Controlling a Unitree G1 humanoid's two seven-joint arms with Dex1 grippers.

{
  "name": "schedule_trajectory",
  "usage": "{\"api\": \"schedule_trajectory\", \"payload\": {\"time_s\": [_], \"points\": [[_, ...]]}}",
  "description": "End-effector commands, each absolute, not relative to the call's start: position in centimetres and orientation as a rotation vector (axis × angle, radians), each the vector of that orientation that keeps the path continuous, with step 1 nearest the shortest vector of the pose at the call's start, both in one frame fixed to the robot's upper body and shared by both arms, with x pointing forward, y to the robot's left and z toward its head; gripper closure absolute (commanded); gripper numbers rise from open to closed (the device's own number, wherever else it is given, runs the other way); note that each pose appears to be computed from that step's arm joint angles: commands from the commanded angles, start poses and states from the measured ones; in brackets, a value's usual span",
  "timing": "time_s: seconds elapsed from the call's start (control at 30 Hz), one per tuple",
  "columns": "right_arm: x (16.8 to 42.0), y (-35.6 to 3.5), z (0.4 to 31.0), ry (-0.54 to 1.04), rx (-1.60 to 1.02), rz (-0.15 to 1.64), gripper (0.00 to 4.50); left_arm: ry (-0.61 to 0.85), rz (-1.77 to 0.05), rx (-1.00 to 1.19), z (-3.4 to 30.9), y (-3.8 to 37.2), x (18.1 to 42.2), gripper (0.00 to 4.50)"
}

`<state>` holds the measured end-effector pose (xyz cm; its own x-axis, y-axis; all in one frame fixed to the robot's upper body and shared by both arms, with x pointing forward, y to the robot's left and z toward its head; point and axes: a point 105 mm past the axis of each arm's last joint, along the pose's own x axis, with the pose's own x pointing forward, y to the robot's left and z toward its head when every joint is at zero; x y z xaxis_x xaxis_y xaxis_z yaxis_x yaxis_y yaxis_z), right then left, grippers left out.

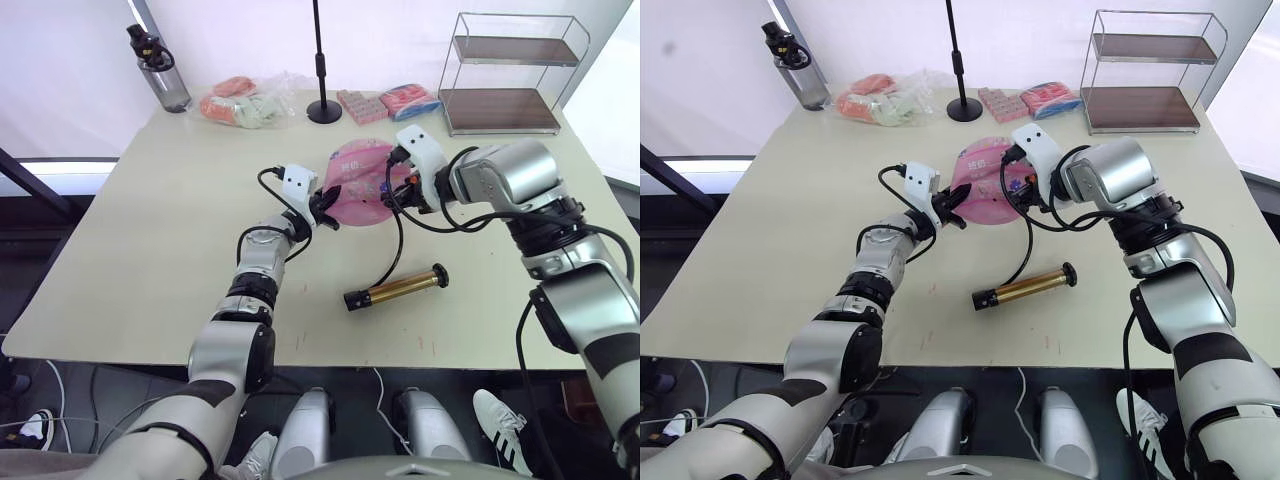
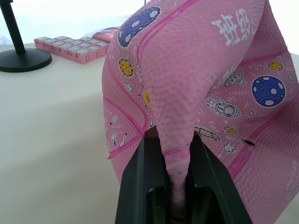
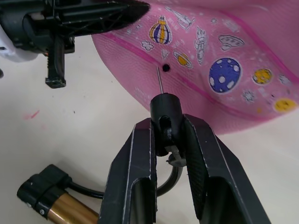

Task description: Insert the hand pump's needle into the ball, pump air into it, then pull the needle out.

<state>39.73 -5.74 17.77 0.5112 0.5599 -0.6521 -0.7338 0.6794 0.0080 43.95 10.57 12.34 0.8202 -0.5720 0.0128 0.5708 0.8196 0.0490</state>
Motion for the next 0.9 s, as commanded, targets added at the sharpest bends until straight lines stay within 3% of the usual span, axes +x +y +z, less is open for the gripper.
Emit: {"api": "schedule_trajectory", "payload": {"time_s": [0.03,0.9], "points": [[40.0,-4.5,19.4,0.632,-0.314,0.832,4.19,-0.016,-0.634,0.062,11.6,9.7,43.5,4.42],[41.6,-4.1,18.5,0.666,-0.362,0.783,4.19,0.002,-0.643,0.046,11.0,9.6,43.0,4.42]]}}
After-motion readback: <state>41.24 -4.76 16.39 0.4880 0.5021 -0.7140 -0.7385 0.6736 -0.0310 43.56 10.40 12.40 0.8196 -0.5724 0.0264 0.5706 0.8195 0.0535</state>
